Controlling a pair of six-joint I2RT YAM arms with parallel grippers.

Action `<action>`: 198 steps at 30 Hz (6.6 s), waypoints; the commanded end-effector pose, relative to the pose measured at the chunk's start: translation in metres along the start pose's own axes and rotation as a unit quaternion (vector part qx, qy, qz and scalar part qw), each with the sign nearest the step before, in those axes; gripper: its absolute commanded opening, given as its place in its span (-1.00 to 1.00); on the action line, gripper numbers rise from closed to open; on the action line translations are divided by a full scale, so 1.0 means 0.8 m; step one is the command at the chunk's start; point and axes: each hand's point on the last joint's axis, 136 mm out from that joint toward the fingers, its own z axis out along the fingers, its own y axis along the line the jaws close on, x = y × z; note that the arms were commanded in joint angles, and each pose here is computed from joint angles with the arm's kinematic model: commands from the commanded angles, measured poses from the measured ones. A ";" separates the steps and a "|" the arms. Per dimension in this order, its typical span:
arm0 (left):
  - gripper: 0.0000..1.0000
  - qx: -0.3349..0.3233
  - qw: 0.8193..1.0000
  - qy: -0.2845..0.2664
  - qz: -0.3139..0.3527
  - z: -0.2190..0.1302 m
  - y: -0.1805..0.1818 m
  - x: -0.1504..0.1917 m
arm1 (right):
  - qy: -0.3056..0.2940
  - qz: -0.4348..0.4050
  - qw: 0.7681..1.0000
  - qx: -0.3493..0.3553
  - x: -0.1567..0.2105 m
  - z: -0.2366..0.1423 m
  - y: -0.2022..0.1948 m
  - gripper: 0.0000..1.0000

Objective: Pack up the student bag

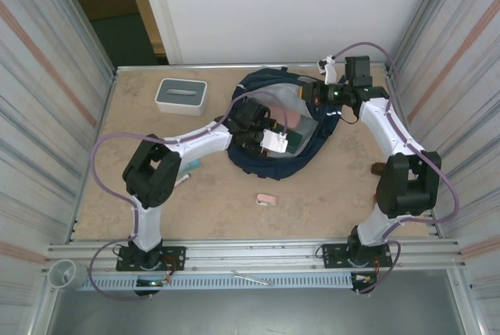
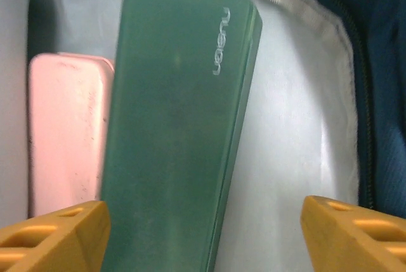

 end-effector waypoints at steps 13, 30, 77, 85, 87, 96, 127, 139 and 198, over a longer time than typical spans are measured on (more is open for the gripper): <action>0.01 -0.156 0.986 0.046 -0.039 0.044 0.108 0.029 | 0.014 0.004 1.000 -0.027 0.014 0.007 0.019 -1.00; 0.71 -0.153 0.982 0.015 -0.109 0.001 0.048 0.025 | 0.026 0.022 0.999 0.012 0.058 0.001 -0.002 -0.98; 0.59 0.163 0.775 -0.224 -0.568 -0.013 -0.002 -0.171 | 0.015 0.056 0.947 0.315 -0.058 0.088 -0.204 0.47; 0.67 0.087 0.882 -0.242 -0.394 -0.114 -0.036 -0.146 | -0.048 0.015 0.945 0.324 -0.058 -0.004 -0.135 0.54; 0.66 0.024 0.915 -0.215 -0.341 -0.128 -0.037 -0.112 | -0.044 0.047 0.961 0.270 -0.019 -0.003 -0.113 0.52; 0.54 -0.083 0.990 -0.061 -0.094 -0.082 0.003 0.045 | 0.004 0.141 0.963 0.228 0.139 -0.025 -0.120 0.39; -0.70 0.056 0.958 -0.052 -0.277 0.006 -0.061 0.037 | 0.000 0.009 0.952 0.306 0.023 0.021 -0.129 0.25; -1.00 0.160 0.897 -0.172 -0.375 -0.054 -0.030 0.007 | -0.047 -0.153 0.931 0.327 0.170 0.001 -0.039 0.33; -1.00 0.124 0.925 -0.108 -0.343 -0.037 -0.038 0.053 | 0.065 0.031 0.978 0.197 0.220 0.018 -0.053 -1.00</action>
